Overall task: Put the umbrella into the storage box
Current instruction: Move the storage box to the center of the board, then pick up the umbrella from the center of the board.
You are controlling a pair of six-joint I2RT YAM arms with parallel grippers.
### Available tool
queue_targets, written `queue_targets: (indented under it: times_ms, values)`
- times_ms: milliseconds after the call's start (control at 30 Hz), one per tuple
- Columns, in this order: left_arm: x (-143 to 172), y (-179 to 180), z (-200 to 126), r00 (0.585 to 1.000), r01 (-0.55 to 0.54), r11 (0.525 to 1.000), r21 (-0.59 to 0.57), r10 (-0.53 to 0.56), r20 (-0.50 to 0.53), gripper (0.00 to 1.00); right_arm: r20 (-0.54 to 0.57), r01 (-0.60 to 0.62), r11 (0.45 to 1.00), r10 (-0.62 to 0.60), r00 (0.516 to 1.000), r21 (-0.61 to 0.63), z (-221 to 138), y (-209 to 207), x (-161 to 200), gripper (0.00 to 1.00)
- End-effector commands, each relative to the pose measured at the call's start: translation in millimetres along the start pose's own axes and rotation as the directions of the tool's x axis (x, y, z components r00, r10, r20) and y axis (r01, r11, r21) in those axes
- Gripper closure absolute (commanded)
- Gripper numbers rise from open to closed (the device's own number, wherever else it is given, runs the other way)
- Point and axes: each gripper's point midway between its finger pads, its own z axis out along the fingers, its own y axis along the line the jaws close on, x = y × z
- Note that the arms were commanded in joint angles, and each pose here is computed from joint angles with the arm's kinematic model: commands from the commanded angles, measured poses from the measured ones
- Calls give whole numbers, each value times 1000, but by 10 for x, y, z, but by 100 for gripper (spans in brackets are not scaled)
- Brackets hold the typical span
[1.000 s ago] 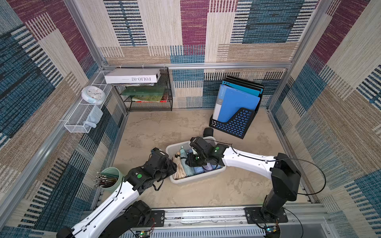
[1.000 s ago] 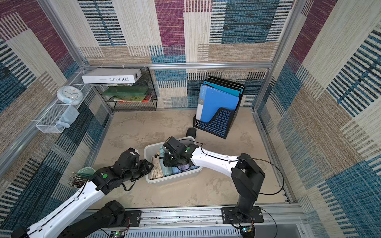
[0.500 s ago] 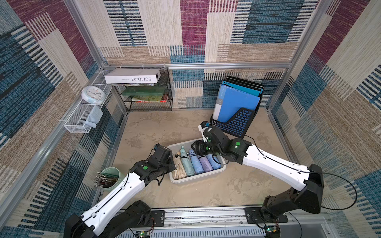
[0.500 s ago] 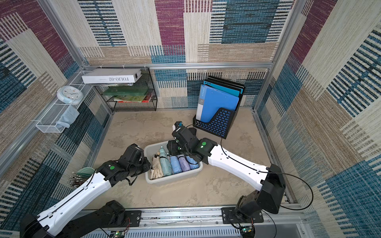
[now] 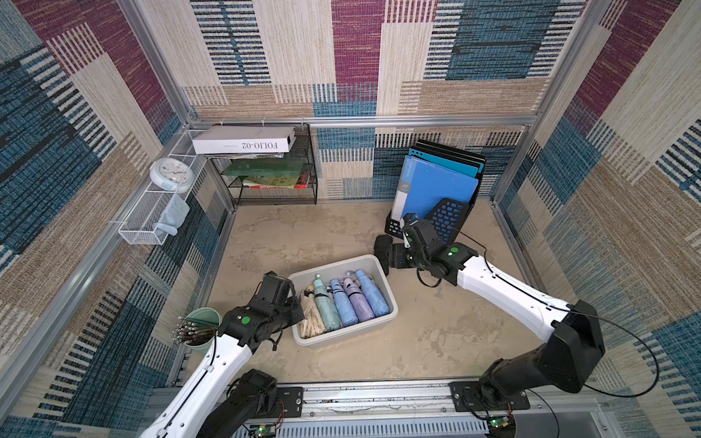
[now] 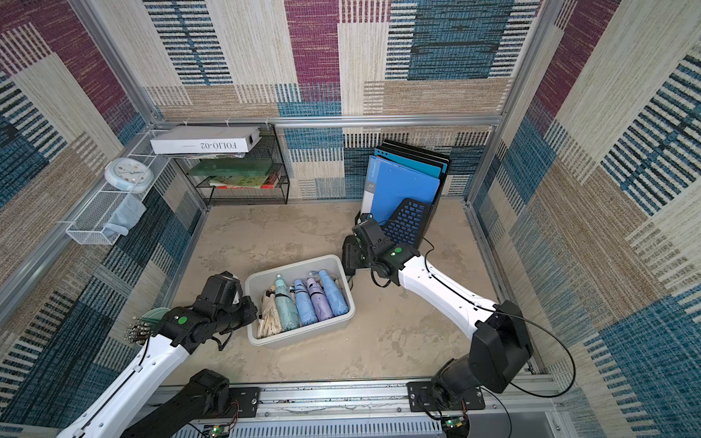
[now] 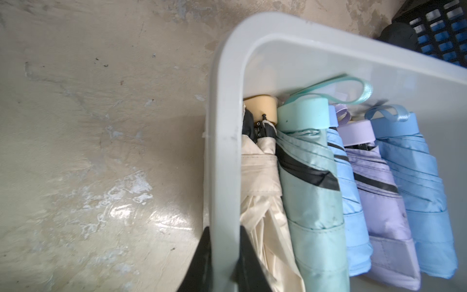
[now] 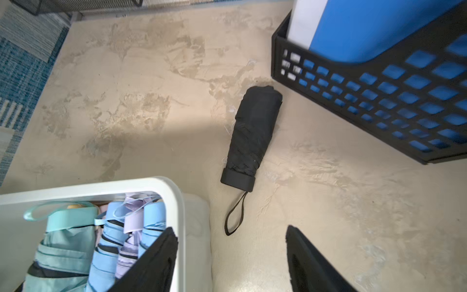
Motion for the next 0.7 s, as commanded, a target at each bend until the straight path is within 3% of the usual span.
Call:
queue_targets:
  times_ms: [0,233,433,667]
  values:
    - [120,160,-45,999,-10,999,-44,8,-45,100,-28,-11,1000,12,1000,21,208,-23,33,26]
    - [99,205,-31,998,51,997,-63,-54,-42,100,-108,-88,988,102,989,127,798,-121,190,20]
    - [70,208,-38,996,80,995,-60,-82,-22,100,-59,-181,966,195,979,187,1173,-166,136,17]
    - [59,209,-19,995,96,994,-54,-96,-11,100,-83,-178,960,200,976,217,1582,-190,119,16]
